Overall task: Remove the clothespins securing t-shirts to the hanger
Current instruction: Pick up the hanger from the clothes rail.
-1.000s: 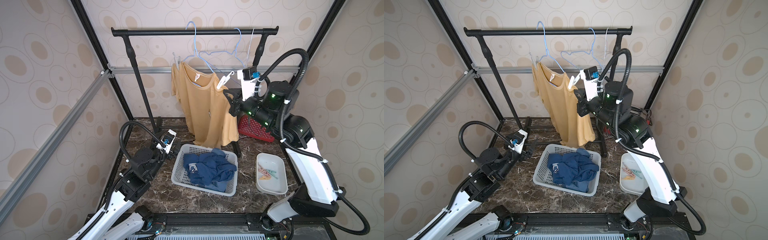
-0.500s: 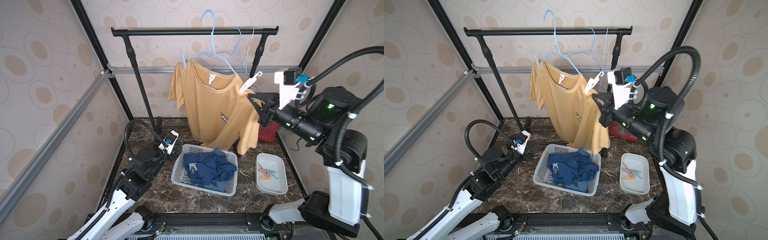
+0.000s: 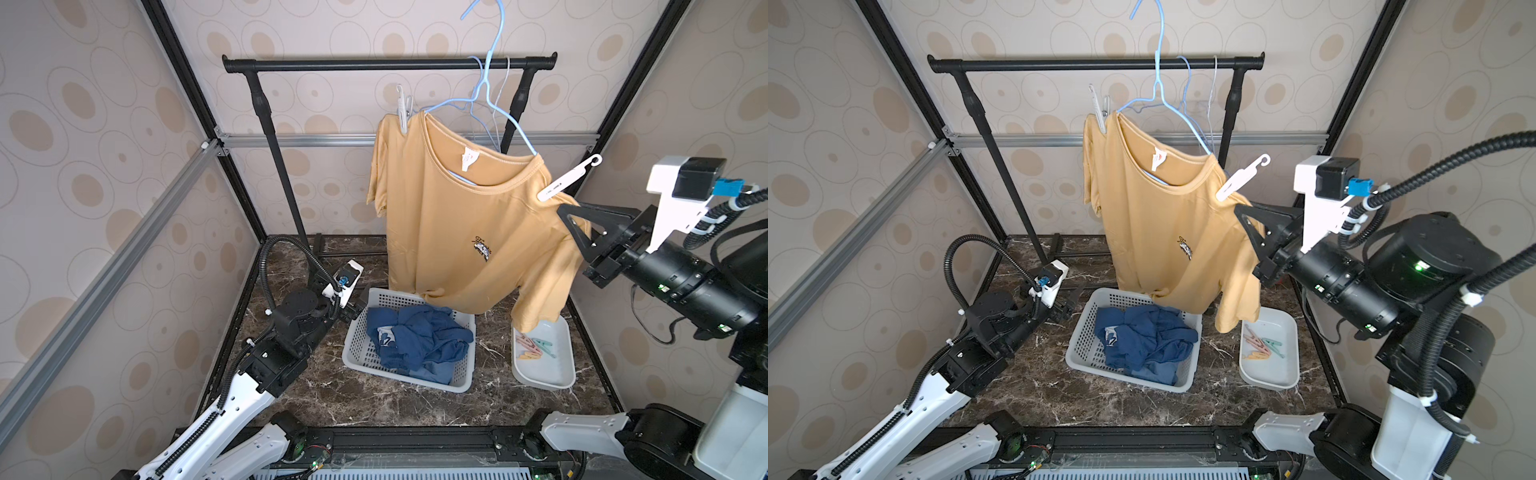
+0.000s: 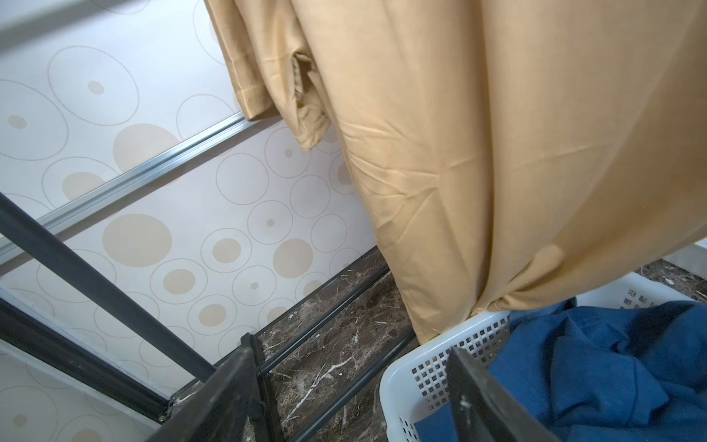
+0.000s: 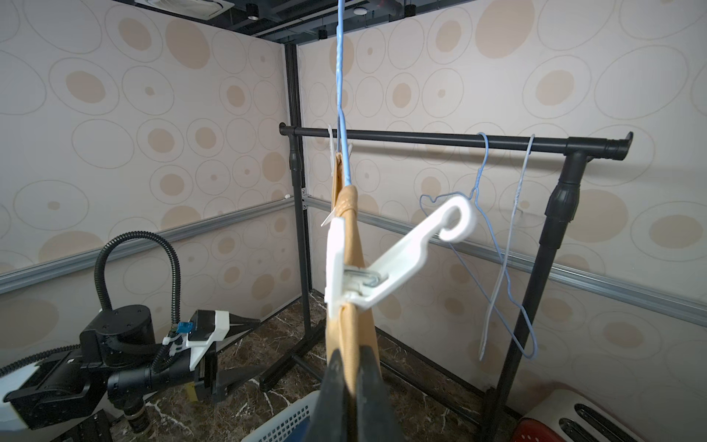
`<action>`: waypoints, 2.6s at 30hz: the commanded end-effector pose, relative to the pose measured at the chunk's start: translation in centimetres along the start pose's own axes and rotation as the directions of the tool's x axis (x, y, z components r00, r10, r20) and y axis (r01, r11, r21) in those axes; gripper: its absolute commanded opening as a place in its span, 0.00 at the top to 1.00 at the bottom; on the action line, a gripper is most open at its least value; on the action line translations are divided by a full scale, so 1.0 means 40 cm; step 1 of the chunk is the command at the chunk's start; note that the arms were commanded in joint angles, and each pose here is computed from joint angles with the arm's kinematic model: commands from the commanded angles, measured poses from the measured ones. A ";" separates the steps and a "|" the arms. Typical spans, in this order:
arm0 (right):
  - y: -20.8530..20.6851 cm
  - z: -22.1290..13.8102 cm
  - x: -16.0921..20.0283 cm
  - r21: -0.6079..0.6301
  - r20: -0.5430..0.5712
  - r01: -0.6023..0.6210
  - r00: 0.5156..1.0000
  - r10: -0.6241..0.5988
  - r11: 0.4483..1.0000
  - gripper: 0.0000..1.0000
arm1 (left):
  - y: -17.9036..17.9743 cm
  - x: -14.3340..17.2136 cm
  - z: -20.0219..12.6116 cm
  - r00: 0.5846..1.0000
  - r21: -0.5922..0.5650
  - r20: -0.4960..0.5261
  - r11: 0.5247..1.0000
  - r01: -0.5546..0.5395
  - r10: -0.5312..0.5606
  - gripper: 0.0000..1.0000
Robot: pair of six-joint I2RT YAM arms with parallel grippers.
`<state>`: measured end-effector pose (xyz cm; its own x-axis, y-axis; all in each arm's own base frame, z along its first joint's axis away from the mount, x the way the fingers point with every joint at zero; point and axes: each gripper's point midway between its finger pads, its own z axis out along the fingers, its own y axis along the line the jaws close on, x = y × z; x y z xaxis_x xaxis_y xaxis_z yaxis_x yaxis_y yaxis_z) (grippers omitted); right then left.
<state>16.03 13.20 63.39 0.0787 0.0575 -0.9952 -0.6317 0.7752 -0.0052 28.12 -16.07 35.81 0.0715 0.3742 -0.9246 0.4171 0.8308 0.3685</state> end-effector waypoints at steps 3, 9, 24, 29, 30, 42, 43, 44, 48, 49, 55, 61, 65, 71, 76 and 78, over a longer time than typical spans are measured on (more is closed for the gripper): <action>-0.007 -0.033 0.000 0.014 0.027 -0.024 0.999 0.023 1.000 1.00 | 0.026 -0.057 -0.007 0.998 -0.012 0.039 0.999 0.040 -0.039 0.21; -0.004 0.005 0.088 0.012 -0.058 -0.042 0.997 0.043 0.999 1.00 | 0.023 -0.056 0.001 0.997 0.000 0.017 0.998 0.069 -0.069 0.20; 0.039 0.025 -0.151 -0.094 0.195 -0.013 0.980 0.031 0.995 1.00 | 0.037 -0.058 -0.005 0.996 -0.026 0.006 0.995 0.093 -0.093 0.19; 0.027 -0.003 -0.181 -0.066 0.251 -0.005 0.968 0.022 0.998 1.00 | 0.041 -0.045 -0.013 0.997 -0.037 -0.008 0.996 0.082 -0.083 0.19; 0.026 -0.006 -0.180 -0.065 0.254 -0.005 0.967 0.021 0.998 1.00 | 0.041 -0.044 -0.014 0.997 -0.038 -0.011 0.996 0.079 -0.080 0.19; 0.010 -0.068 -0.165 -0.032 0.238 -0.015 0.971 0.022 0.999 1.00 | 0.030 -0.045 0.006 0.996 -0.019 -0.020 0.996 0.088 -0.088 0.18; 0.015 -0.058 -0.142 -0.044 0.209 -0.025 0.977 0.034 0.999 1.00 | 0.029 -0.046 0.007 0.996 -0.016 -0.019 0.996 0.090 -0.091 0.18; 0.019 -0.049 -0.120 -0.054 0.185 -0.034 0.982 0.044 0.998 1.00 | 0.030 -0.048 0.007 0.995 -0.017 -0.018 0.995 0.094 -0.094 0.18; 0.022 -0.012 -0.028 -0.059 0.095 -0.067 0.993 0.072 0.996 1.00 | 0.052 -0.045 0.001 0.991 -0.060 -0.044 0.991 0.124 -0.126 0.19; 0.026 -0.005 -0.007 -0.067 0.074 -0.078 0.994 0.083 0.995 1.00 | 0.062 -0.043 -0.002 0.989 -0.080 -0.058 0.988 0.131 -0.136 0.19; 0.037 0.034 0.111 -0.079 -0.025 -0.141 0.990 0.139 0.987 1.00 | 0.079 -0.045 -0.019 0.985 -0.108 -0.071 0.983 0.146 -0.154 0.18; 0.058 0.099 0.257 -0.105 -0.096 -0.235 0.969 0.226 0.966 1.00 | 0.077 -0.044 -0.016 0.978 -0.106 -0.083 0.977 0.185 -0.194 0.18; 0.083 0.147 0.354 -0.146 -0.126 -0.300 0.951 0.283 0.943 1.00 | 0.074 -0.048 -0.001 0.964 -0.100 -0.122 0.970 0.223 -0.234 0.18; 0.111 0.194 0.414 -0.195 -0.170 -0.332 0.938 0.302 0.923 1.00 | 0.078 -0.071 0.013 0.955 -0.102 -0.128 0.961 0.257 -0.268 0.18; 0.107 0.220 0.509 -0.170 -0.215 -0.317 0.936 0.279 0.933 1.00 | 0.082 -0.099 0.025 0.947 -0.097 -0.109 0.952 0.292 -0.301 0.18; 0.108 0.223 0.543 -0.172 -0.210 -0.318 0.936 0.281 0.932 1.00 | 0.076 -0.105 0.034 0.941 -0.082 -0.116 0.948 0.309 -0.317 0.18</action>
<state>21.95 23.16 41.35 -0.3326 0.0763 -0.9400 -0.7168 0.6272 0.3045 30.28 -15.75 39.06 -0.1674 0.1959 -0.9662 0.3484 0.9286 0.1280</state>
